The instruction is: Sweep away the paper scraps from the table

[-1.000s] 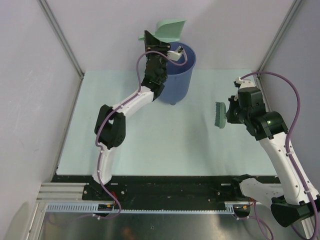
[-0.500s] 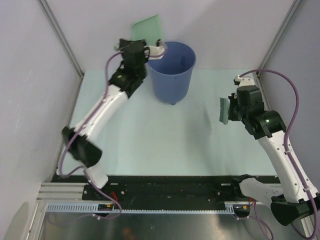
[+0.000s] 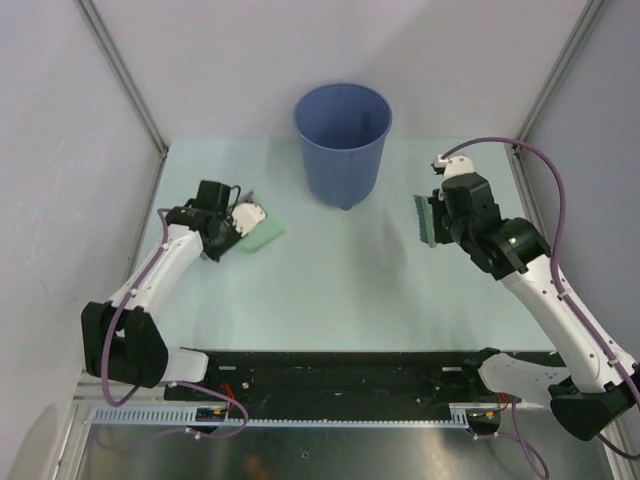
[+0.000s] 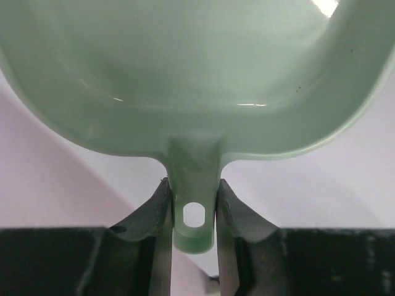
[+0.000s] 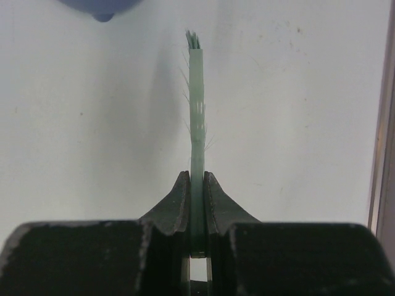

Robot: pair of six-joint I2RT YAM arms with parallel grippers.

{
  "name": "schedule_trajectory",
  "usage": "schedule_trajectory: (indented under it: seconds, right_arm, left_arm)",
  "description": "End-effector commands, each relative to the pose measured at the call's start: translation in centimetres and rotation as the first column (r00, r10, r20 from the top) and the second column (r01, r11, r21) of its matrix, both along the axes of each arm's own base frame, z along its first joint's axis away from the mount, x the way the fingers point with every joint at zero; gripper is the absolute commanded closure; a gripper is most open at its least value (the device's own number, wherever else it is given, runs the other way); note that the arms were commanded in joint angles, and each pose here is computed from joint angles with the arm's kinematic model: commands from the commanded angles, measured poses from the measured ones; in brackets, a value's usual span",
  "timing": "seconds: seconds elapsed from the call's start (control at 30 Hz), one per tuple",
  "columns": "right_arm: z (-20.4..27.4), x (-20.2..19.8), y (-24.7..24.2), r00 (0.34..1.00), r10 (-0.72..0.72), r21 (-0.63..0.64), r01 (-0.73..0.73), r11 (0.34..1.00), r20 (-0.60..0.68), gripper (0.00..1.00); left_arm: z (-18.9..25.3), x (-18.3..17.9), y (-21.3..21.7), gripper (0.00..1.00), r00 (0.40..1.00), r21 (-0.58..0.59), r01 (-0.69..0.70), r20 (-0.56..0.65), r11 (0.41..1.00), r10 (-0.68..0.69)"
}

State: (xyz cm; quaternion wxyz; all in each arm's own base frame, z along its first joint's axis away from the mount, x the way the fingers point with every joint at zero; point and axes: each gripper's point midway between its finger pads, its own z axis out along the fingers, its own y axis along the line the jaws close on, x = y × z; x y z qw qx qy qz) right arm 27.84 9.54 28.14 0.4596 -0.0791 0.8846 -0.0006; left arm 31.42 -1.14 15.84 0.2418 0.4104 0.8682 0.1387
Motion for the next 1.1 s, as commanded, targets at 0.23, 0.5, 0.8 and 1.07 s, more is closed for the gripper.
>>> schedule_trajectory:
  seconds: [0.23,0.5,0.8,1.07]
  right_arm:
    - [-1.3,0.0,5.1,0.99,0.14,-0.109,-0.14,0.984,-0.003,1.0]
    - [-1.7,-0.4,9.3,0.965,0.26,-0.194,-0.25,0.949,0.029,1.0]
    - [-2.4,0.1,22.4,0.818,0.542,-0.391,-0.444,0.807,0.191,1.0]
    - [-7.3,-1.8,35.4,0.606,0.756,-0.59,-0.525,0.613,0.247,1.0]
  left_arm:
    - [-11.7,-5.9,-2.6,1.0,0.892,-0.175,-0.069,-0.453,0.982,-0.018]
    - [-12.0,-5.6,-3.7,0.4,0.883,-0.226,-0.063,-0.467,0.972,-0.051]
    - [-2.5,-2.9,-4.7,0.0,0.984,-0.449,-0.091,-0.177,0.889,0.012]
    - [-1.0,1.3,5.3,0.0,0.886,-0.389,-0.414,0.036,0.823,0.462]
